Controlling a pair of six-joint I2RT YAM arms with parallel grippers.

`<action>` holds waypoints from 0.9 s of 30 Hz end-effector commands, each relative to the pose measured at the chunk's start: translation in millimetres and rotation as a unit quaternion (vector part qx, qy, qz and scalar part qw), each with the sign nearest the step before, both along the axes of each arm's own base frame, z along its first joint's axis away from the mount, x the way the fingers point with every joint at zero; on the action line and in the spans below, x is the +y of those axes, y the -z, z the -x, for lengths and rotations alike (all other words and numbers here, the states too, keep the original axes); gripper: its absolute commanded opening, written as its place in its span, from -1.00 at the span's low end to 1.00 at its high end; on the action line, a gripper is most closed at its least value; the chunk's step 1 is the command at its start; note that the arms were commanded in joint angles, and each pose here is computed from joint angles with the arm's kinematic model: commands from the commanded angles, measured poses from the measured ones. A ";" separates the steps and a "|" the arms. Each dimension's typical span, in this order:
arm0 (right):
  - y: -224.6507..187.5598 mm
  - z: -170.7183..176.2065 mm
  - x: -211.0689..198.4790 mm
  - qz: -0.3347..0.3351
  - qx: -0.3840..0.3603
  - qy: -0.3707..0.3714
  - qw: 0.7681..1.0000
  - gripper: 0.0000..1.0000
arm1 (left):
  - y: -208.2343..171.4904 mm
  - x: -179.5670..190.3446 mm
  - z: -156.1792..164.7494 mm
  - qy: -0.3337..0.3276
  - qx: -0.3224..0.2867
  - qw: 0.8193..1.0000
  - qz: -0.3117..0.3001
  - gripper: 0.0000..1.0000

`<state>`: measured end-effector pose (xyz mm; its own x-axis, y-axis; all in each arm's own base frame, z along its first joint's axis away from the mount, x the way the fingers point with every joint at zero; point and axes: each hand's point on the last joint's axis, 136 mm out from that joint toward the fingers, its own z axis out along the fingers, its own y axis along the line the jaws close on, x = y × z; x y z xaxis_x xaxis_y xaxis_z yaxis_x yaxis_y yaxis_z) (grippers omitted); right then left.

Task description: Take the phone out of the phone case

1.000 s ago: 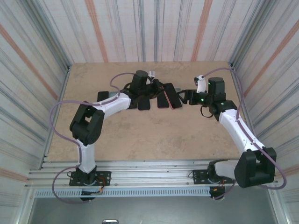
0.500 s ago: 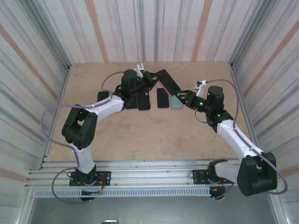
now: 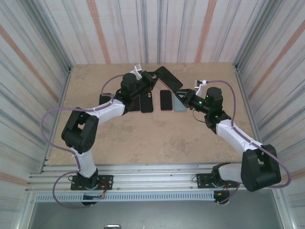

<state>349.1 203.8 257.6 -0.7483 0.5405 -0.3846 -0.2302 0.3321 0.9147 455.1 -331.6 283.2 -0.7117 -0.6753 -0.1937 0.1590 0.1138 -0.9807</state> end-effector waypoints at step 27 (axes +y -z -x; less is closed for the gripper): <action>-28.5 -13.8 5.5 -0.019 -0.063 -0.013 0.998 -0.71 | -91.7 2.4 34.7 0.038 -0.056 0.991 0.114 -0.94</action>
<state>355.6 211.8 272.9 -0.7463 0.5389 -0.3907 -0.2887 0.2668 0.9195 453.5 -329.3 298.0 -0.7159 -0.6916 -0.0955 0.1206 0.0122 -0.9926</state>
